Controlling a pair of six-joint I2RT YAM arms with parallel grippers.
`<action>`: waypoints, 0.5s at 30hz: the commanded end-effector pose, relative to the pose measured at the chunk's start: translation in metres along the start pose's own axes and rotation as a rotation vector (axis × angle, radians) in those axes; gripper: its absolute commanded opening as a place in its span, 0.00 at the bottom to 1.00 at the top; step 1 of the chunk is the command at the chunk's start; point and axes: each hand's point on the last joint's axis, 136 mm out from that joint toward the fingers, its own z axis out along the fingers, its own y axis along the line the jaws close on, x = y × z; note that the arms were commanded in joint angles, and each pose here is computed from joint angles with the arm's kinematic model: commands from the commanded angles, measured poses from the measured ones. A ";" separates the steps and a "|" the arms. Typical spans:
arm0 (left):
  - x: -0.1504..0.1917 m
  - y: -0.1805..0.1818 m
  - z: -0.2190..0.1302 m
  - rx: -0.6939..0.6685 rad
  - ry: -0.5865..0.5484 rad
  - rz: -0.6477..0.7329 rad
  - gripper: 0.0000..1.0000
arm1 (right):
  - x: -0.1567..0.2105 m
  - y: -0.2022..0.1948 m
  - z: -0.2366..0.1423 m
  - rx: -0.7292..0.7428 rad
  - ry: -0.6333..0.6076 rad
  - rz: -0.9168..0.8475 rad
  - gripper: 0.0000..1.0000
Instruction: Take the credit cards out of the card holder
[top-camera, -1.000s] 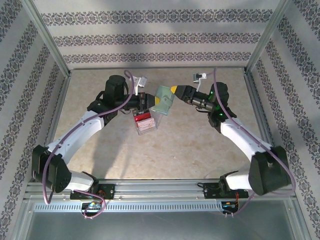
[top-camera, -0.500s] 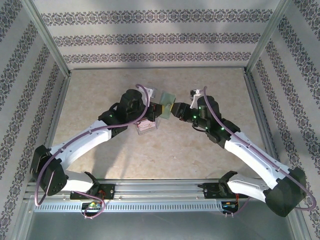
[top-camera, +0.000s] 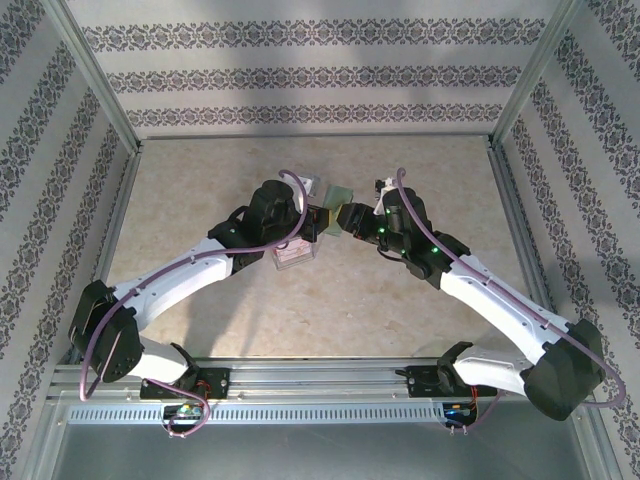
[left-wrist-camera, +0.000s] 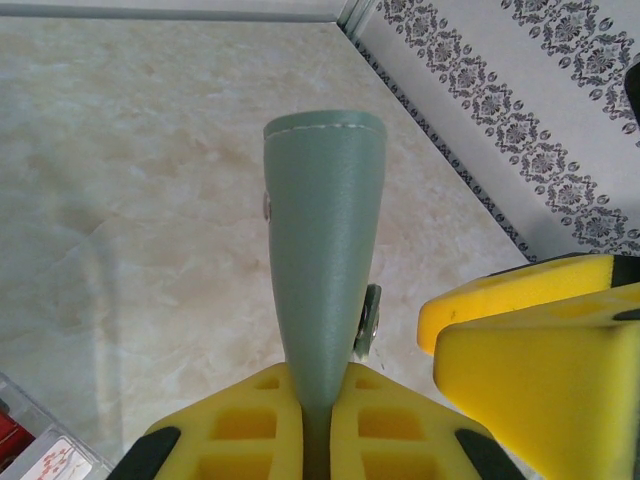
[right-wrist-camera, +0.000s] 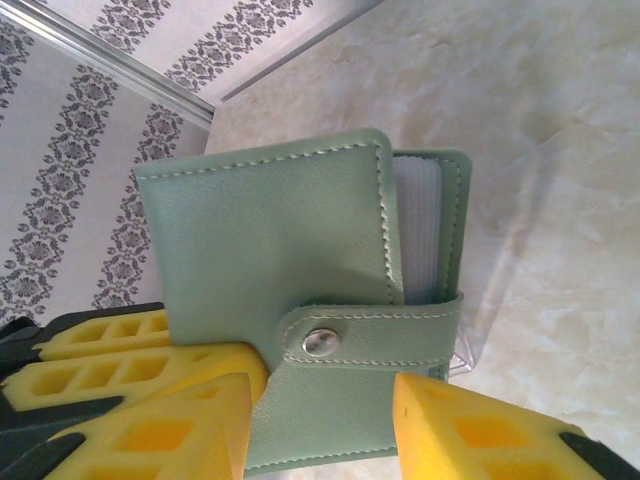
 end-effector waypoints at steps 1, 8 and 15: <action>-0.011 -0.015 0.000 0.058 -0.046 0.013 0.00 | -0.016 0.008 -0.003 -0.008 -0.047 0.016 0.42; -0.016 -0.023 -0.002 0.095 -0.067 0.006 0.00 | -0.016 0.009 0.004 -0.016 -0.027 0.032 0.42; -0.014 -0.031 -0.003 0.145 -0.056 0.022 0.00 | -0.018 0.004 0.009 -0.010 -0.031 0.045 0.43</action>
